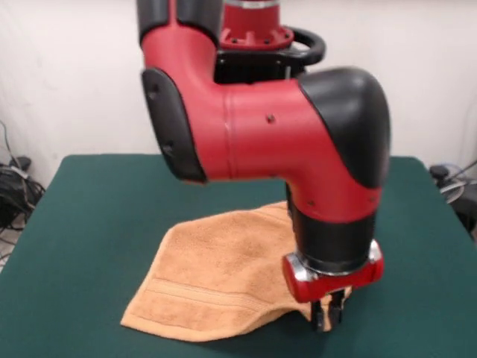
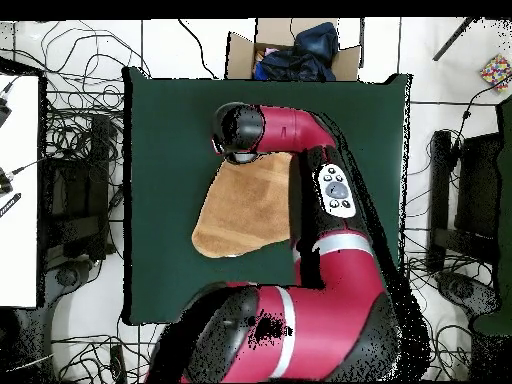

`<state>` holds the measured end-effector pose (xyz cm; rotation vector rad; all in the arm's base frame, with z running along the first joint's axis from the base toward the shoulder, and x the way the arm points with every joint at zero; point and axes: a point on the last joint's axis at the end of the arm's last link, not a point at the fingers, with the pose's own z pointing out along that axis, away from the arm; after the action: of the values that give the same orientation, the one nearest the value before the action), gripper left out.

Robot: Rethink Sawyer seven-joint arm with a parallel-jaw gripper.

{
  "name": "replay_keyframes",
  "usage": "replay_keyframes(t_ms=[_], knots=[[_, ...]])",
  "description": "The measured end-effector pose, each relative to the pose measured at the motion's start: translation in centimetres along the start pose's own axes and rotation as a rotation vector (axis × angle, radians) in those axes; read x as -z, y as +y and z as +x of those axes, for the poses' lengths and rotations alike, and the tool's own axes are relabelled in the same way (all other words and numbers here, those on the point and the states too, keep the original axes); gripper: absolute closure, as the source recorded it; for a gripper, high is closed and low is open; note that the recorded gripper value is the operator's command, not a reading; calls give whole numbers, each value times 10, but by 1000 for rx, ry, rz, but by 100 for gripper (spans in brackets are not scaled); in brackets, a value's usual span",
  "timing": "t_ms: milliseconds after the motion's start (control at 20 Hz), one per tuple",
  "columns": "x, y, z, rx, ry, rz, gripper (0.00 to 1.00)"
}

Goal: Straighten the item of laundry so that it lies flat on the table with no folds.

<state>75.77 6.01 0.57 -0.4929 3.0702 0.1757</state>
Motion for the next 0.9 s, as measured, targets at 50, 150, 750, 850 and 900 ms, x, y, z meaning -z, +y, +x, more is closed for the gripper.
replay_keyframes(t_ms=[50,150,750,850,900], knots=[[6,-5,1,-9,-39,5,100],[15,-10,3,-22,-90,6,100],[33,-6,8,-60,-355,-12,100],[33,-1,6,-61,-391,-15,100],[32,2,6,-59,-402,-16,100]])
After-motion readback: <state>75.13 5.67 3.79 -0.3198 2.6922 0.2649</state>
